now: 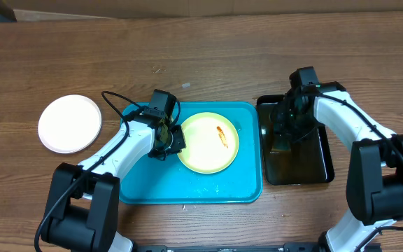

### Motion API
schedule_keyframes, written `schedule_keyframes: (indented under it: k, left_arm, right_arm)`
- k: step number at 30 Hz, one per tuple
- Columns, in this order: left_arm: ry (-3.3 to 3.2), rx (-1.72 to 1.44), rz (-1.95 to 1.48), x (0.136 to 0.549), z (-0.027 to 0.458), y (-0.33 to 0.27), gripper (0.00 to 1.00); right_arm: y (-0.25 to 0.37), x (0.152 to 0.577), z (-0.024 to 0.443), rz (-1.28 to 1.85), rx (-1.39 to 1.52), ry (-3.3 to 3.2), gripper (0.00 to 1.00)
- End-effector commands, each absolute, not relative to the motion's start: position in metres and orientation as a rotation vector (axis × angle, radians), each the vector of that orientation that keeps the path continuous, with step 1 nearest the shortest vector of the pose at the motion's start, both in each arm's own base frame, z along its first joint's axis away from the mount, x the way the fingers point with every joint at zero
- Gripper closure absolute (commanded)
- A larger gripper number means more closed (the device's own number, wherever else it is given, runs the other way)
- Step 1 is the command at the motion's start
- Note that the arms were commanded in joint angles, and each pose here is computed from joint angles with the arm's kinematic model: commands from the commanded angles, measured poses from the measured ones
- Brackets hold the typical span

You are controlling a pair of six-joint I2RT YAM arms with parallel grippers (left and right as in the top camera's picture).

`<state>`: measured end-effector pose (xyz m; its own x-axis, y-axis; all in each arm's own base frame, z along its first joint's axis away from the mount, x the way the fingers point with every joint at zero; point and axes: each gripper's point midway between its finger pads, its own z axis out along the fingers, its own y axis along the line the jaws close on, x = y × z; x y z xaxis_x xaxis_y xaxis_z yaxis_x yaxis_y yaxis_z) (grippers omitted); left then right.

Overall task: Clean dirty plates on tray and stack at the side
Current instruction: 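Rub the sponge in the water of the black tray with the right gripper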

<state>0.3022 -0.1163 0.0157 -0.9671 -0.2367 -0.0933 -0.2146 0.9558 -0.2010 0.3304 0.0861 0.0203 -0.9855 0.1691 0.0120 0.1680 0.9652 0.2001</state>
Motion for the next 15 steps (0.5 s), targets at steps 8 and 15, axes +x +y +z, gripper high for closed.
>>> schedule_keyframes:
  k: [8, 15]
  left_arm:
    - [2.998, -0.328, -0.274, 0.3022, 0.0121, -0.1144, 0.80]
    - [2.995, -0.328, -0.277, 0.3027, 0.0123, -0.1147, 0.80]
  right_arm:
    - [0.0894, 0.3282, 0.0153, 0.013, 0.230, 3.059, 0.79]
    - [0.0861, 0.3286, 0.0154, -0.025, 0.241, 3.051, 0.96]
